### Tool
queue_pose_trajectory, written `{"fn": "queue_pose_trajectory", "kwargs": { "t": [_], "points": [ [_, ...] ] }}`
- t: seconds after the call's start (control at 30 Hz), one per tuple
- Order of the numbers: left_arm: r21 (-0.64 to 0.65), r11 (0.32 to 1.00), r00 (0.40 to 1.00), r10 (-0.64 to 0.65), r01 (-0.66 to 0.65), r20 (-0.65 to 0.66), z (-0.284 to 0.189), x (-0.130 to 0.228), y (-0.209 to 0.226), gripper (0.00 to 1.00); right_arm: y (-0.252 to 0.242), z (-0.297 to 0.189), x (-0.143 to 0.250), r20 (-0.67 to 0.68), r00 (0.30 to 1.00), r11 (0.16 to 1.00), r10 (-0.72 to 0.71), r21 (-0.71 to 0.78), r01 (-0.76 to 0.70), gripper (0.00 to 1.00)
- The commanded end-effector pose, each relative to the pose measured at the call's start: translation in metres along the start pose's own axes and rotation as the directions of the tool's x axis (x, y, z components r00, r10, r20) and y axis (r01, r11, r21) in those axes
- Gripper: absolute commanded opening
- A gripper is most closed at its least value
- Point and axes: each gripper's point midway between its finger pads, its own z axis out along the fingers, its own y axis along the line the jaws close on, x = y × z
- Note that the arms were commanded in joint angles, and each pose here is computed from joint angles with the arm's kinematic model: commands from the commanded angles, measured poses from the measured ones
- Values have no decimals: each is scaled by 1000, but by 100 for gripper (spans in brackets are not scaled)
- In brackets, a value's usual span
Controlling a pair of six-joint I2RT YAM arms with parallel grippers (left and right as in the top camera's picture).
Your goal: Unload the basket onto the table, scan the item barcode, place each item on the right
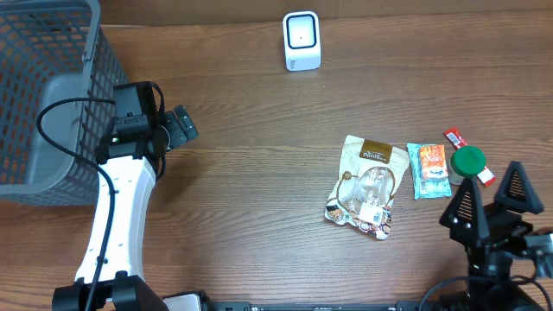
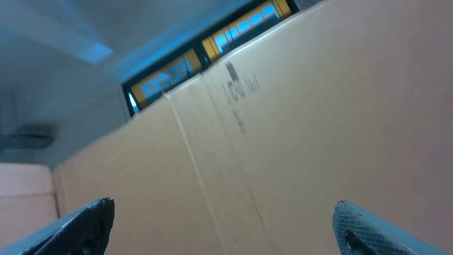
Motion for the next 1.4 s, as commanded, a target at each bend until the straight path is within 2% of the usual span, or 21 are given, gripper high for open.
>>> {"fn": "queue_pose_trajectory", "kwargs": {
  "t": [0.0, 0.17, 0.47, 0.73, 0.87, 1.07, 1.13, 1.37],
  "points": [
    [-8, 1000, 1000, -11, 11, 20, -4, -7, 1, 100, -14, -6, 25, -50, 999, 999, -19, 26, 20, 100],
    [-8, 1000, 1000, -11, 11, 20, -4, -7, 1, 100, -28, -13, 61, -175, 984, 998, -10, 64, 21, 100],
    [-8, 1000, 1000, -11, 11, 20, -4, -7, 1, 100, -44, -25, 100, -337, 942, 992, -4, 120, 47, 100],
    [-8, 1000, 1000, -11, 11, 20, -4, -7, 1, 100, -72, -58, 153, -566, 824, 970, -7, 195, 142, 100],
    [-8, 1000, 1000, -11, 11, 20, -4, -7, 1, 100, -68, -58, 155, -596, 784, 960, -172, 75, 268, 100],
    [-8, 1000, 1000, -11, 11, 20, -4, -7, 1, 100, -67, -55, 151, -580, 709, 891, -402, -67, 450, 100],
    [-8, 1000, 1000, -11, 11, 20, -4, -7, 1, 100, -69, -58, 155, -596, 682, 878, -423, -85, 470, 100],
    [-8, 1000, 1000, -11, 11, 20, -4, -7, 1, 100, -69, -58, 155, -596, 683, 879, -423, -85, 470, 100]
  ]
}}
